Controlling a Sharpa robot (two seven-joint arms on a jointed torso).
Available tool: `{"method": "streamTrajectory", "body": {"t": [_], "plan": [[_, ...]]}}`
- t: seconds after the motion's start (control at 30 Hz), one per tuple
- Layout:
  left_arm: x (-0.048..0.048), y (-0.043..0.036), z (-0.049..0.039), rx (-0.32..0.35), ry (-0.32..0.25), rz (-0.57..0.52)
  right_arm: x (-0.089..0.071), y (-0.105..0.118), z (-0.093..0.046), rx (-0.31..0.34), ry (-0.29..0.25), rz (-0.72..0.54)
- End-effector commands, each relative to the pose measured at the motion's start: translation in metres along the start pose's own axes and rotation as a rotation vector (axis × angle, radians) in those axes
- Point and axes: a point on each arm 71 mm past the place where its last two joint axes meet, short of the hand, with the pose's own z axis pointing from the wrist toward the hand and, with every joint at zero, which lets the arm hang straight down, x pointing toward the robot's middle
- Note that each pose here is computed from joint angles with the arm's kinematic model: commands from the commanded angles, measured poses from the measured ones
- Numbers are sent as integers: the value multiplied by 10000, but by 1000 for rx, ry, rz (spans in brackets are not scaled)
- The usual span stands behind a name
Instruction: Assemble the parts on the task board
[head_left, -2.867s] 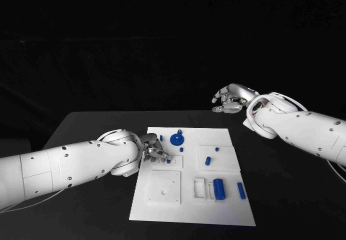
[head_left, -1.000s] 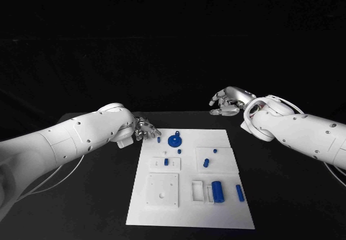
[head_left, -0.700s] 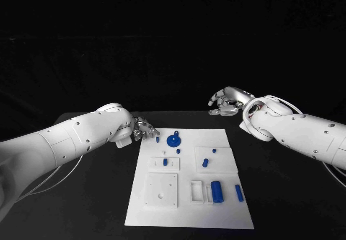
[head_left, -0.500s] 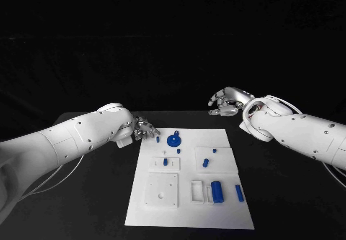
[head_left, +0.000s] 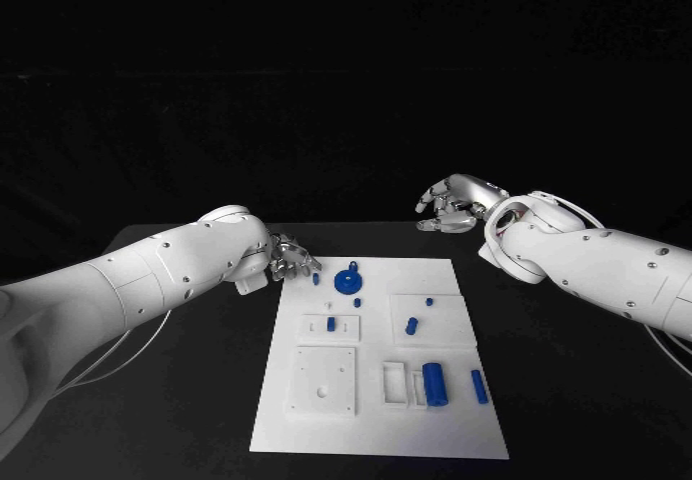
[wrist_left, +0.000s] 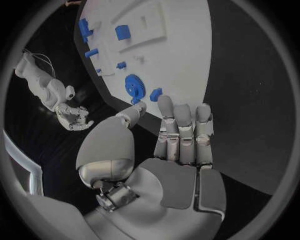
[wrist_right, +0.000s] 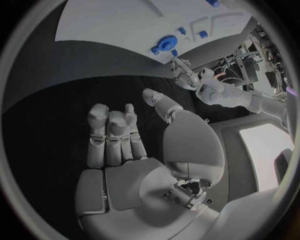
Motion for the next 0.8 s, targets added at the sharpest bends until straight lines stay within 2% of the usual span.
{"method": "streamTrajectory", "body": {"t": [0.03, 0.27, 0.53, 0.8], "plan": [[30, -44, 9, 17, 25, 5, 4, 25, 6, -13, 4, -5], [78, -53, 34, 15, 42, 9, 8, 33, 9, -14, 5, -5], [49, 14, 44, -1, 40, 5, 7, 34, 7, -15, 5, -4], [95, -20, 55, 8, 54, 10, 12, 46, 11, -17, 6, -3]]}}
